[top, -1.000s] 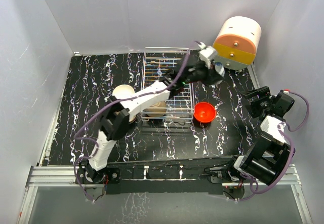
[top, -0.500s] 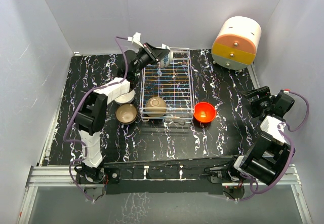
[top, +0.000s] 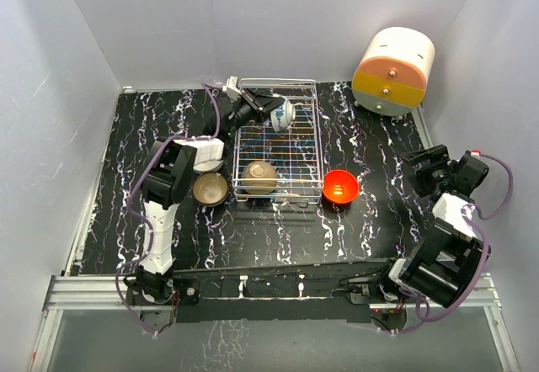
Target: Load the bowls into the dish rack
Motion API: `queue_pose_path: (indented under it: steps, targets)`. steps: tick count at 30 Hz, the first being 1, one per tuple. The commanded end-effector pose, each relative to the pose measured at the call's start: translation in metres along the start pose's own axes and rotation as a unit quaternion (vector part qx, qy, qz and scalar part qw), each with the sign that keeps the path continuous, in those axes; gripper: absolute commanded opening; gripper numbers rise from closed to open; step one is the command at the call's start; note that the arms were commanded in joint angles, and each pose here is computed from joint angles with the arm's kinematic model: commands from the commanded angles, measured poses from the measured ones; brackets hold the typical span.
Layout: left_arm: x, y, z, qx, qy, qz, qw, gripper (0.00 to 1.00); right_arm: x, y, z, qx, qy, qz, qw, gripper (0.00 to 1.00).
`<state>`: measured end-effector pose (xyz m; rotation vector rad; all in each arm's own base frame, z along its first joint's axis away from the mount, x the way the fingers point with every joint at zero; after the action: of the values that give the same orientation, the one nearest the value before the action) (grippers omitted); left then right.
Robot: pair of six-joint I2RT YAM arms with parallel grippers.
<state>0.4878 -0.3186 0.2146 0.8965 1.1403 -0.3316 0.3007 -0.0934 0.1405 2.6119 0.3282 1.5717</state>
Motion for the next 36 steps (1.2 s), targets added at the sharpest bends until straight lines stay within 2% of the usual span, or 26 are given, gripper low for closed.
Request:
queue_pose_path:
  steps: [1, 16, 32, 36]
  targets:
    - [-0.035, 0.023, -0.006, -0.021, -0.064, -0.009, 0.998, 0.00, 0.012, 0.012, -0.004, -0.029, 0.023, -0.028, 0.999, 0.81]
    - [0.018, 0.000, -0.007, 0.032, 0.037, -0.040, 0.998, 0.00, 0.010, 0.012, -0.004, -0.029, 0.021, -0.030, 0.999, 0.81]
    - [0.057, -0.019, -0.025, 0.041, 0.095, -0.058, 0.993, 0.00, 0.008, 0.013, -0.004, -0.027, 0.020, -0.029, 0.999, 0.81]
    - [0.059, -0.019, -0.033, 0.048, 0.117, -0.043, 0.991, 0.06, 0.009, 0.013, -0.003, -0.026, 0.022, -0.030, 0.999, 0.81]
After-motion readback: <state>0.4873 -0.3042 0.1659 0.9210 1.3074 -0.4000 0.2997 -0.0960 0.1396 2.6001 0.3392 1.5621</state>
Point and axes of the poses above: each gripper's point midway between its finger pads, its own z axis out along the fingers, its own x axis along the line the jaws close on, y = z × x, the point moved 3 cm from there along -z, back along the fingers, and after that the axes turned 14 degrees about z, right-handed, at the moved point
